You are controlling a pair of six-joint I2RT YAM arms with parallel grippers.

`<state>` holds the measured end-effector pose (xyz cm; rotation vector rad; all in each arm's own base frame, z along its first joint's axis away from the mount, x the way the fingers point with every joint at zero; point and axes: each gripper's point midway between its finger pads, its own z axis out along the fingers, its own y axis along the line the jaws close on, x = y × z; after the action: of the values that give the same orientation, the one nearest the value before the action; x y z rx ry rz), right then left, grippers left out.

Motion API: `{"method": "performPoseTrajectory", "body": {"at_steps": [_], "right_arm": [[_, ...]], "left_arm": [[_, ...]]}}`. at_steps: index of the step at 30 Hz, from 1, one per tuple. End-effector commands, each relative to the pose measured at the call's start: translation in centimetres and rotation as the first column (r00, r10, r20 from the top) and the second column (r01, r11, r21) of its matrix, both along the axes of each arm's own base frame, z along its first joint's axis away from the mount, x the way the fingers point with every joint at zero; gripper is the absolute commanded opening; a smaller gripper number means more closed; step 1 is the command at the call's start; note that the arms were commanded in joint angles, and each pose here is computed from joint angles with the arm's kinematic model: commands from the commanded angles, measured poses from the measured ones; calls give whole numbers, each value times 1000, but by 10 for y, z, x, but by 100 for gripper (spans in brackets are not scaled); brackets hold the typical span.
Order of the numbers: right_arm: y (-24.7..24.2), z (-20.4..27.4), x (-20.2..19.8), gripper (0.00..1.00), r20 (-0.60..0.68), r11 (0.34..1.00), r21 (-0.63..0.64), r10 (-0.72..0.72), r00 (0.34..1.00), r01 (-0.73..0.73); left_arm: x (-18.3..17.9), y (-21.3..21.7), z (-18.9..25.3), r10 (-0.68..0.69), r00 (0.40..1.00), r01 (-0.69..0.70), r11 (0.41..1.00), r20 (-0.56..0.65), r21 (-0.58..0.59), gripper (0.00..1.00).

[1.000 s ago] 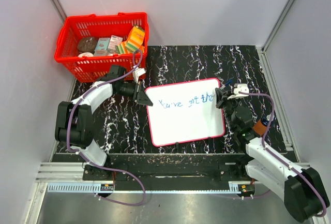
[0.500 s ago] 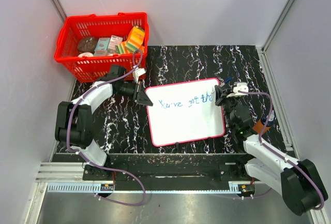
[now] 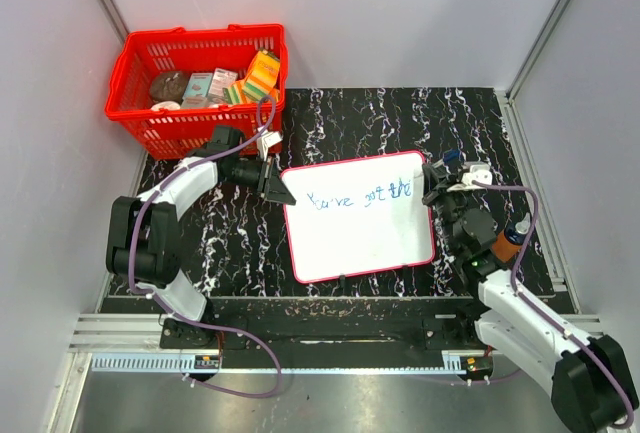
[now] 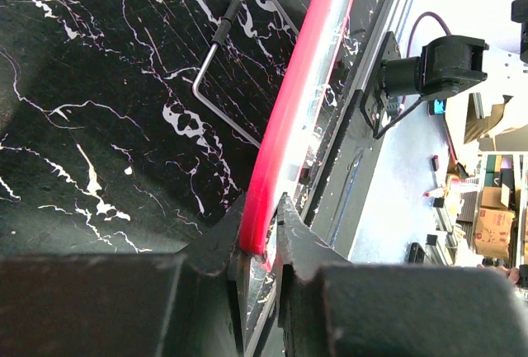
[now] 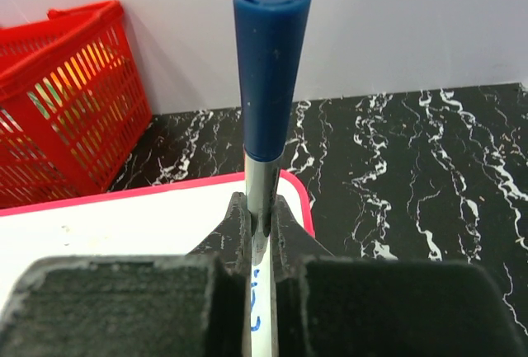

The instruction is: Write a sentence on the whiteboard

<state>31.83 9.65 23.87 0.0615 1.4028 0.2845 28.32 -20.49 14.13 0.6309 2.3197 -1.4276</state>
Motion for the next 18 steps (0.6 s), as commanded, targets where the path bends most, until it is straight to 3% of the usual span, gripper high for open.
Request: {"method": "performPoseTrajectory", "body": {"at_steps": [1, 18], "right_arm": [[-11, 19, -4, 0, 40, 999, 2, -44, 998, 44], [-16, -18, 8, 0, -61, 995, -22, -101, 993, 100]], "left_arm": [[39, 22, -21, 18, 966, -73, 977, 259, 202, 0], [37, 22, -23, 16, 966, -72, 975, 257, 208, 0]]}}
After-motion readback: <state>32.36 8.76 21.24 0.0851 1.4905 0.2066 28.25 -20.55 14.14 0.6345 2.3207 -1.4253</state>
